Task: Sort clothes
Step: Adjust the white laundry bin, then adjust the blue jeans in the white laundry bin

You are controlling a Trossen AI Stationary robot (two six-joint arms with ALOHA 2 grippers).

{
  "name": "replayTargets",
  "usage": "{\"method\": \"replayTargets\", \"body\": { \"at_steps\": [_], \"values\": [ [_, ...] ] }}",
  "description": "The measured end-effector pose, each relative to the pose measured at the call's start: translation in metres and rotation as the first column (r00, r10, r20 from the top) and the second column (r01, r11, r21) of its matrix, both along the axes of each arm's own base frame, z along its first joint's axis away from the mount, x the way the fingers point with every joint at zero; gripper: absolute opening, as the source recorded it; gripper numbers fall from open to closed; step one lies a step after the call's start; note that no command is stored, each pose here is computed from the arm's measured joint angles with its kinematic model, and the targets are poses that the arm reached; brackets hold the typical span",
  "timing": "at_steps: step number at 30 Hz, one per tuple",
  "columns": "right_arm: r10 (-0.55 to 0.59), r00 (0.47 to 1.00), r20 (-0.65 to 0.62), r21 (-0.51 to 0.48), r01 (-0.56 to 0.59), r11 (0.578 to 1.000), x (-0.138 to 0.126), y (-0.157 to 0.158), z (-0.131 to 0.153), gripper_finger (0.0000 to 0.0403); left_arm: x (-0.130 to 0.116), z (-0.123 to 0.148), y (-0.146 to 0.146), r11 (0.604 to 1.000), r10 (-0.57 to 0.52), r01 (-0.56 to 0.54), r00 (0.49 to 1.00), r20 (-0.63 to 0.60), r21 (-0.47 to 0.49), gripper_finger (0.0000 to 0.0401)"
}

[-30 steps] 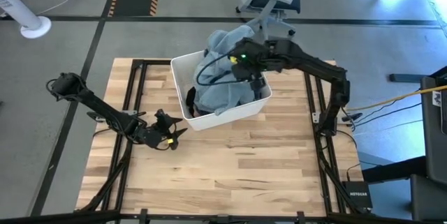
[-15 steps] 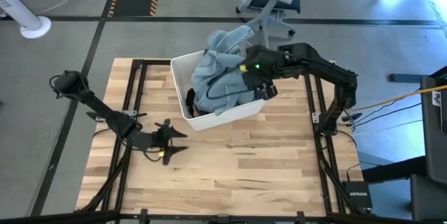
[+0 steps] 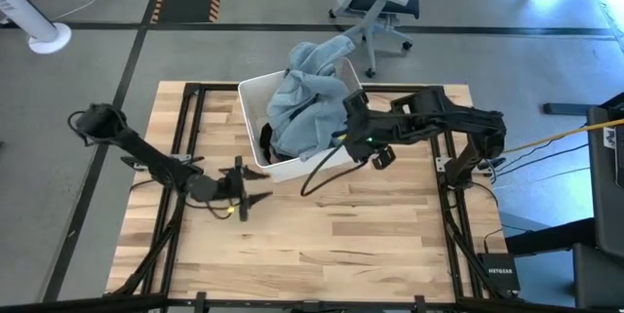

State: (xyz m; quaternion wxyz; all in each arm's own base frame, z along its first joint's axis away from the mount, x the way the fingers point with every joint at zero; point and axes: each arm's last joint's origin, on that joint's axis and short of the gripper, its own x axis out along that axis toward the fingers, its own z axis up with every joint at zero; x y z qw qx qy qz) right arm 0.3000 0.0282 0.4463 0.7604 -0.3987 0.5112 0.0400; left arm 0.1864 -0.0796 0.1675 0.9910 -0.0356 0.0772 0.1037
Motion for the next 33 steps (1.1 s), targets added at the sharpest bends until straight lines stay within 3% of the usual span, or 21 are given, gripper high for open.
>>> {"method": "replayTargets", "body": {
  "at_steps": [6,9,16,19,25,29,33],
  "values": [
    [0.008,1.0,0.001,0.019,-0.008,1.0,-0.001,0.002,0.0,0.0214,0.009,-0.005,0.023,0.984,0.176,-0.176,0.984,-0.02,-0.003,0.0233],
    [0.008,1.0,0.001,0.019,-0.008,1.0,-0.001,0.002,0.0,0.0214,0.007,-0.006,0.031,0.948,0.316,-0.315,0.949,-0.02,0.043,0.0233],
    [0.008,1.0,0.0,0.019,-0.008,1.0,-0.001,0.002,0.0,0.0214,0.009,-0.006,0.054,0.867,0.49,-0.485,0.871,-0.025,0.113,0.0233],
    [0.009,1.0,0.0,0.02,-0.009,1.0,-0.001,0.002,0.0,0.0214,0.01,-0.006,0.059,0.874,0.479,-0.473,0.877,-0.033,0.114,0.0233],
    [0.002,1.0,0.002,0.004,-0.002,1.0,-0.001,0.001,0.0,0.0214,0.006,0.01,0.053,0.958,0.282,-0.282,0.959,0.012,0.04,0.0233],
    [-0.024,1.0,0.008,-0.14,0.025,0.99,0.006,-0.009,-0.003,0.0214,-0.006,0.028,0.05,0.974,0.221,-0.223,0.972,0.077,0.025,0.0233],
    [-0.076,0.996,0.051,-0.292,0.088,0.952,0.02,-0.038,-0.004,0.0214,-0.018,0.036,0.051,0.977,0.21,-0.212,0.975,0.078,0.016,0.0233]
  ]
}}
